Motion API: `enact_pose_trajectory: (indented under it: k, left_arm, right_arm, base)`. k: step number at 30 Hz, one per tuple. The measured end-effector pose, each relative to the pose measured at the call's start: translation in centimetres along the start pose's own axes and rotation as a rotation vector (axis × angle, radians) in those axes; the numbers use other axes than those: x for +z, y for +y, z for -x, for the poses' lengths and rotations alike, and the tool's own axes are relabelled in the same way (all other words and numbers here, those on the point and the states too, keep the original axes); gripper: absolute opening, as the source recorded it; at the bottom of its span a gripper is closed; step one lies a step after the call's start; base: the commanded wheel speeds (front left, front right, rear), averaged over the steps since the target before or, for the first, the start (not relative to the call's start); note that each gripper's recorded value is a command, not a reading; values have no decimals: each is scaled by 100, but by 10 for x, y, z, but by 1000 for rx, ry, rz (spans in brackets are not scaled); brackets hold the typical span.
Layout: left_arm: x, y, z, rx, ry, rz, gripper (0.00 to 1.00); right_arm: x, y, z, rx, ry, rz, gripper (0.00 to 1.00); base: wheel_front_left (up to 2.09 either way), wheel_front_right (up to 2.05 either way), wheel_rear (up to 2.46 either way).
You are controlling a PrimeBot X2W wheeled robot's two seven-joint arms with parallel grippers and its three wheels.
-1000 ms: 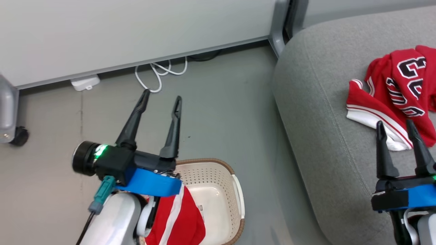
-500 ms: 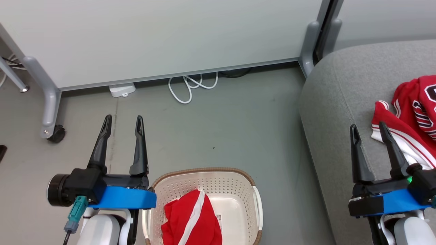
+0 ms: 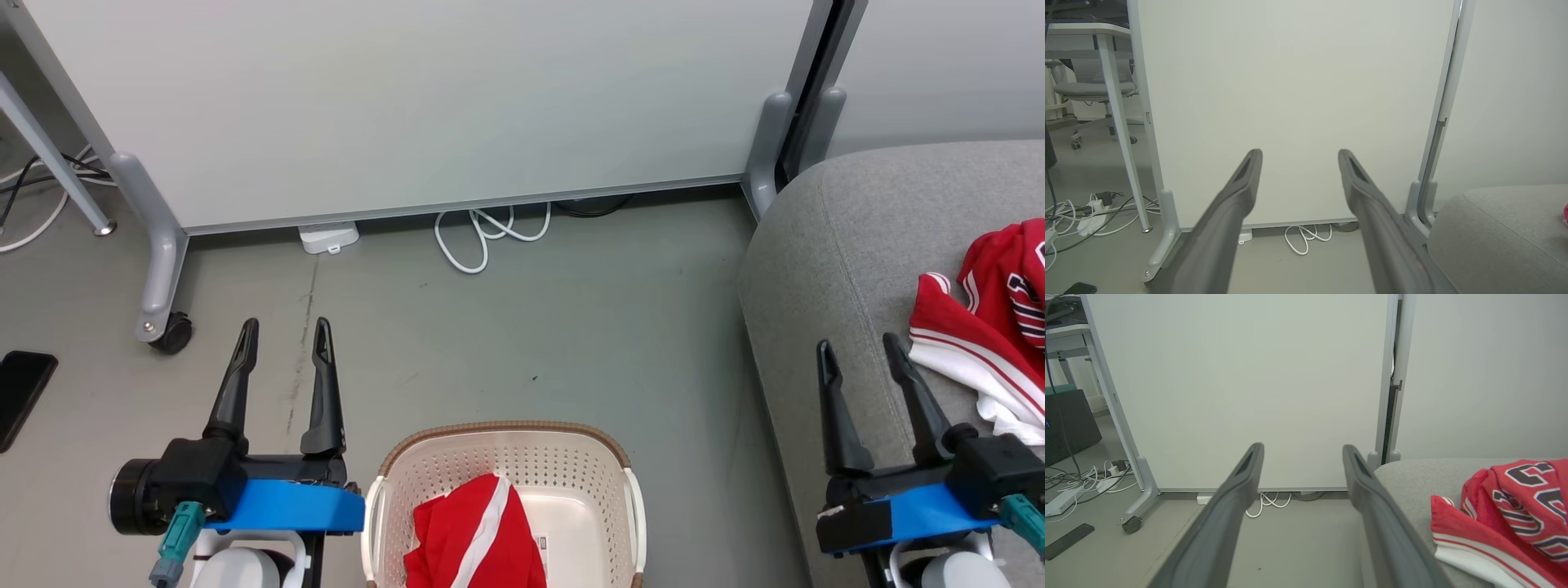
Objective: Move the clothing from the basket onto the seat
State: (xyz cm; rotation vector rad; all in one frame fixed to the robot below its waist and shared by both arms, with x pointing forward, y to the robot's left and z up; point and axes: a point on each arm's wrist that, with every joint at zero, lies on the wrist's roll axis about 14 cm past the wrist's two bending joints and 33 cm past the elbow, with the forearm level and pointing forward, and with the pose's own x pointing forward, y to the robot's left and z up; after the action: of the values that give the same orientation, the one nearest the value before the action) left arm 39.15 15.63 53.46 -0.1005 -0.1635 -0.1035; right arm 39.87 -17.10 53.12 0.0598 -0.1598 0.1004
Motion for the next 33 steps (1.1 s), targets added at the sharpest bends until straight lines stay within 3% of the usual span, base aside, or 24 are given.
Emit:
enact_pose_trajectory:
  k: [33]
  left_arm:
    - [-8,6,5,11,24,-4,100]
  right_arm:
    - [-22,11,9,17,66,-35,100]
  base:
    - [0,0,0]
